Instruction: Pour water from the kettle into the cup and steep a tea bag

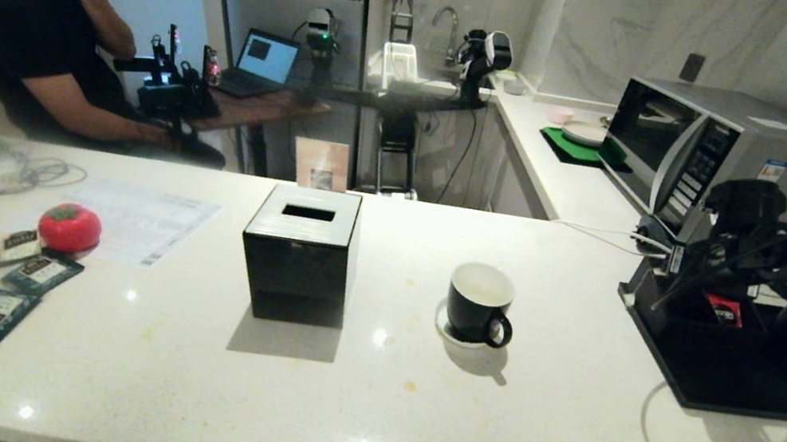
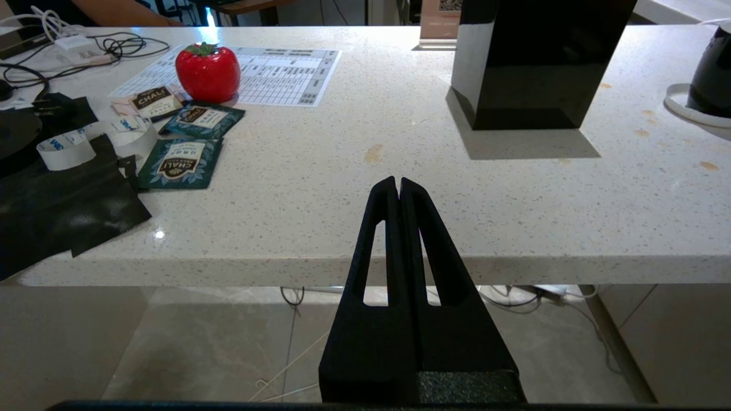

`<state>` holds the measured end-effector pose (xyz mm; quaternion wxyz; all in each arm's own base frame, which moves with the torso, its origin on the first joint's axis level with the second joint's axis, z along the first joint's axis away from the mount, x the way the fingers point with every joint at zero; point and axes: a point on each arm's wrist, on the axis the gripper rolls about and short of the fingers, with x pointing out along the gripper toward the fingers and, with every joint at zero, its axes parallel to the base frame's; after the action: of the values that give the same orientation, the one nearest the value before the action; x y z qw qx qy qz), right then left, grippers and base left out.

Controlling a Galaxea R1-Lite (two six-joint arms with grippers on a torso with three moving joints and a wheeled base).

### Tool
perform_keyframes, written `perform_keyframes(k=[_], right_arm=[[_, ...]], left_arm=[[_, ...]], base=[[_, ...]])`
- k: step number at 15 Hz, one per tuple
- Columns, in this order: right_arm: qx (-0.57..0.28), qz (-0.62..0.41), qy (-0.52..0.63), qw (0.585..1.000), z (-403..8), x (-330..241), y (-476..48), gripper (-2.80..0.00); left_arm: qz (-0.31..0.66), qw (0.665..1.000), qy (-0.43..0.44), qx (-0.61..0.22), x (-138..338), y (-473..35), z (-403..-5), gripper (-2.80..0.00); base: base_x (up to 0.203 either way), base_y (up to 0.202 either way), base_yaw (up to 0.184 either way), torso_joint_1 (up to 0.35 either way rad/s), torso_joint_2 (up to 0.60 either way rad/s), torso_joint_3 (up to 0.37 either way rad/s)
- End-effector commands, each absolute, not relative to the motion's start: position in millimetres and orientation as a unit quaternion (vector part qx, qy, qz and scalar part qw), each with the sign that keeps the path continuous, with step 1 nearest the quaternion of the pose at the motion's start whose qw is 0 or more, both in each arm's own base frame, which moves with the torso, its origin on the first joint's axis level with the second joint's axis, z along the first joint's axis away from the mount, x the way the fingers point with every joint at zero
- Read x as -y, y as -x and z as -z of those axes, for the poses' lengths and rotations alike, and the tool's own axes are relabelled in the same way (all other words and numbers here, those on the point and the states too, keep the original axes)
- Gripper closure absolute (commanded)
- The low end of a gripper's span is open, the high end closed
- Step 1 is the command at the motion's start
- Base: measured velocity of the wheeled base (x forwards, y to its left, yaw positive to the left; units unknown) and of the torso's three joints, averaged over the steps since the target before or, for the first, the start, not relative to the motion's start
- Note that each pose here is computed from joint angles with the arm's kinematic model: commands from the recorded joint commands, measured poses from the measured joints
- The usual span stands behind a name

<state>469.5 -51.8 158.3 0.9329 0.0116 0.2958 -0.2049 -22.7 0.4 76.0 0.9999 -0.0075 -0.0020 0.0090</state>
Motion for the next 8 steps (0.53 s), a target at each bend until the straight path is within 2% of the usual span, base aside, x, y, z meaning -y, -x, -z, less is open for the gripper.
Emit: perform_keyframes(k=[1,8], right_arm=[[-0.297,0.206,-0.012,0.932,-156.7,51.7,-470.0,0.0],[-0.298,0.206,-0.012,0.932,-156.8,51.7,-469.9,0.0]], left_arm=[[-0.009,1.0,0.008,0.002,-0.4,22.7,-76.0,0.0],[-0.009,1.0,0.008,0.002,-0.4,22.7,-76.1,0.0]], base=[[0.0,0.0,0.0,0.0,0.0,0.0],[0.0,0.0,0.0,0.0,0.0,0.0]])
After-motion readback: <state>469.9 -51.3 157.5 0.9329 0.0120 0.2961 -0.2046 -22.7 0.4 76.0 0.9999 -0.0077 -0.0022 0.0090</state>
